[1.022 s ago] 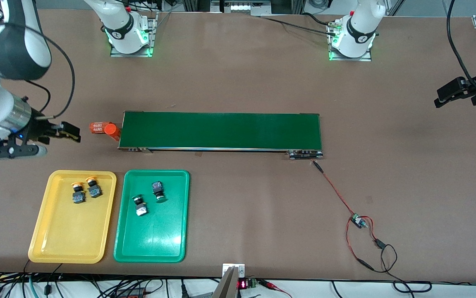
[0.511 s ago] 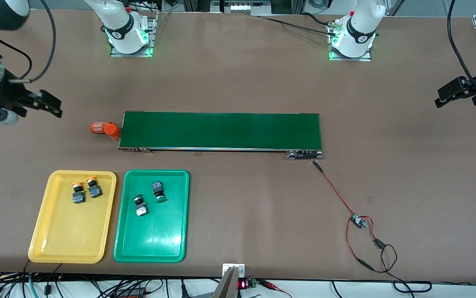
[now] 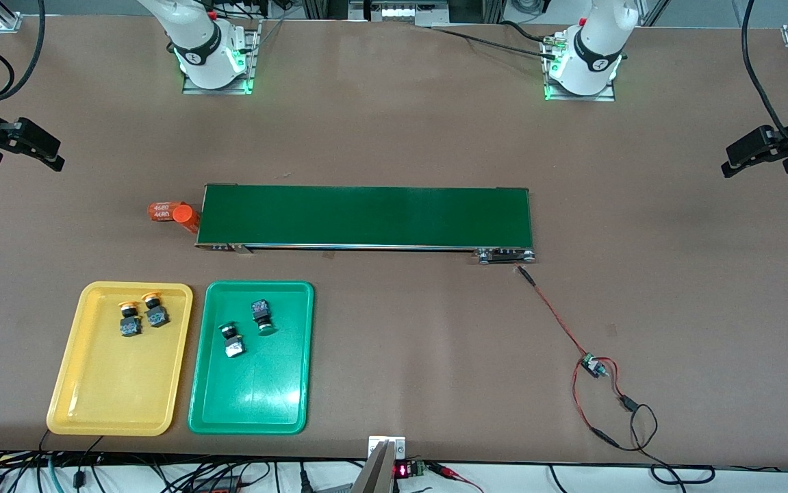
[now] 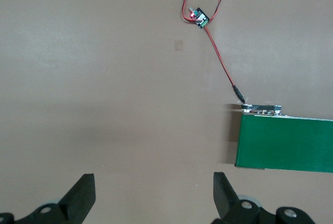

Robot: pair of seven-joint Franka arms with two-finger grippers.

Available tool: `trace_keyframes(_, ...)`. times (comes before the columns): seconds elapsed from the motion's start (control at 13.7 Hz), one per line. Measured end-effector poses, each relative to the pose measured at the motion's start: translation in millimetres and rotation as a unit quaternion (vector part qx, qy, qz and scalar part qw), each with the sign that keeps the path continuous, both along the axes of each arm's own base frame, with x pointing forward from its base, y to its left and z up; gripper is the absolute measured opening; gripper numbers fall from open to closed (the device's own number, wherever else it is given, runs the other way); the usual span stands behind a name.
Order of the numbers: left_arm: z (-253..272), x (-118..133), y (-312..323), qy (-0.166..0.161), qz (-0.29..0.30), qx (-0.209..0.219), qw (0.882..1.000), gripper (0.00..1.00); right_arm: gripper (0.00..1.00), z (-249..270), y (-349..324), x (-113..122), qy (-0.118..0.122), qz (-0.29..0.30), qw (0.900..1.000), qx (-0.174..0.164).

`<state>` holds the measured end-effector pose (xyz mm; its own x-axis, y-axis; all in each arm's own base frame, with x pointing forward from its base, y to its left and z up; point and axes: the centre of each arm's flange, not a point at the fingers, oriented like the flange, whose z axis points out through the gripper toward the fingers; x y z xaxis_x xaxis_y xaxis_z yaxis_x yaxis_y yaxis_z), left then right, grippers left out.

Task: Sort buttons by color to trays

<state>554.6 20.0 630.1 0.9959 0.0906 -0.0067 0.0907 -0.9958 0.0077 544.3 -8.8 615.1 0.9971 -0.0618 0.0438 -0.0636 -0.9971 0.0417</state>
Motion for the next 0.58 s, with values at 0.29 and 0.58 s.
trace_keyframes(0.29, 1.5, -0.1, -0.4, -0.001, 0.000, 0.000, 1.000, 1.00, 1.00, -2.8, 2.8, 0.6, 0.006, 0.003, 1.000, 0.000)
trace_keyframes(0.58, 1.8, -0.2, -0.5, -0.001, -0.001, 0.000, 1.000, 1.00, 1.00, -5.3, 3.0, 0.5, 0.015, 0.003, 1.000, 0.000)
